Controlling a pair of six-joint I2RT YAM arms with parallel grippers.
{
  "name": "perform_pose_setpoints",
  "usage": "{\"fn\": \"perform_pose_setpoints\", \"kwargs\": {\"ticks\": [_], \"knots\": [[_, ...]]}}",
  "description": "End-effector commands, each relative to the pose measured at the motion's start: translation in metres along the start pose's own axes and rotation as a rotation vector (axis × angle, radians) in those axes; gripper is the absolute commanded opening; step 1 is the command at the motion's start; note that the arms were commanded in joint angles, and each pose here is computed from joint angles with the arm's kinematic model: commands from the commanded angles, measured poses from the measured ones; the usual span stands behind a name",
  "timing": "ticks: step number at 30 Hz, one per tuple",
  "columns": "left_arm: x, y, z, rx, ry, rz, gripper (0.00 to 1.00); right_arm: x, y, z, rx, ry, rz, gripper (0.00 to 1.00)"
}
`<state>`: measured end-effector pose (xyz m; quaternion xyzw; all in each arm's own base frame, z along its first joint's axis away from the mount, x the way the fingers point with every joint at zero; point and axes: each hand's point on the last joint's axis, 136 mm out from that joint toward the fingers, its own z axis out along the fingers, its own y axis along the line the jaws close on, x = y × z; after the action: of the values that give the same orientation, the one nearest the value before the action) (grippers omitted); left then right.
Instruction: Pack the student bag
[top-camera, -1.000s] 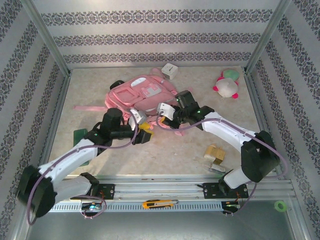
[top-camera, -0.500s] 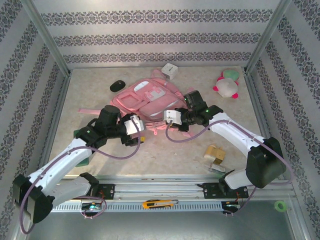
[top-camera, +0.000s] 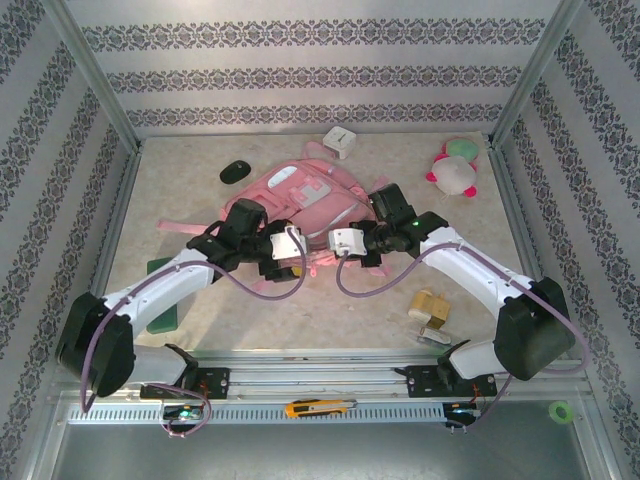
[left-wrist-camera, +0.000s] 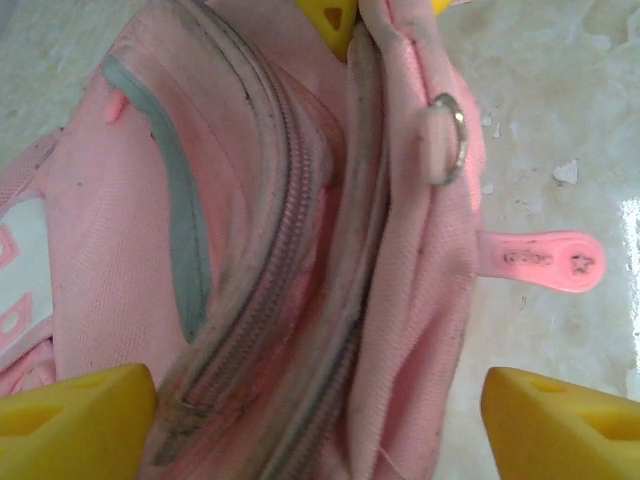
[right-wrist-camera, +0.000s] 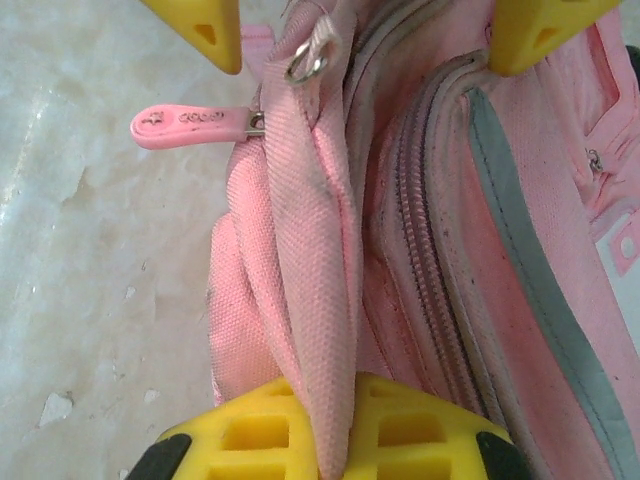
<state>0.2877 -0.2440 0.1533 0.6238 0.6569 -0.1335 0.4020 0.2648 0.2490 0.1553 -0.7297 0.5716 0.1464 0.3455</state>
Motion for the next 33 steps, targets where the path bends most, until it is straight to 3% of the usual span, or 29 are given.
{"fn": "perform_pose_setpoints", "kwargs": {"ticks": [1,2,3,5,7,8,13,17,24,27,30,33], "knots": [[-0.019,0.008,0.005,0.029,-0.079,0.039,0.69,-0.029,0.003,-0.013,0.009,-0.108,-0.059,0.00],[-0.019,0.007,0.007,0.047,-0.078,0.024,0.48,-0.029,0.001,-0.014,0.018,-0.109,-0.040,0.00],[-0.018,0.004,0.008,0.067,-0.076,0.007,0.37,-0.027,-0.002,-0.016,0.030,-0.108,-0.014,0.00],[-0.019,-0.004,0.007,0.112,-0.081,-0.031,0.22,-0.019,-0.008,-0.017,0.058,-0.097,0.060,0.00],[-0.019,-0.005,0.009,0.111,-0.096,-0.095,0.04,-0.008,-0.013,-0.018,0.081,-0.072,0.160,0.06],[-0.018,-0.002,0.012,0.091,-0.102,-0.139,0.00,-0.002,-0.016,-0.018,0.100,-0.057,0.222,0.11],[-0.020,0.001,0.019,0.079,-0.140,-0.373,0.00,0.006,-0.031,-0.029,0.230,-0.048,0.645,0.53],[-0.026,-0.001,0.017,0.085,-0.201,-0.524,0.00,0.007,-0.019,-0.050,0.302,-0.047,0.914,0.66],[-0.026,-0.007,0.015,0.101,-0.232,-0.680,0.00,0.005,0.018,-0.080,0.440,-0.032,1.350,0.61],[-0.025,-0.012,0.015,0.134,-0.224,-0.723,0.00,-0.020,0.027,-0.068,0.365,-0.165,1.527,0.54],[-0.026,-0.017,0.015,0.164,-0.219,-0.735,0.00,-0.046,0.032,-0.048,0.305,-0.289,1.581,0.51],[-0.026,-0.018,0.015,0.172,-0.213,-0.734,0.00,-0.052,0.035,-0.030,0.268,-0.333,1.670,0.48]]}}
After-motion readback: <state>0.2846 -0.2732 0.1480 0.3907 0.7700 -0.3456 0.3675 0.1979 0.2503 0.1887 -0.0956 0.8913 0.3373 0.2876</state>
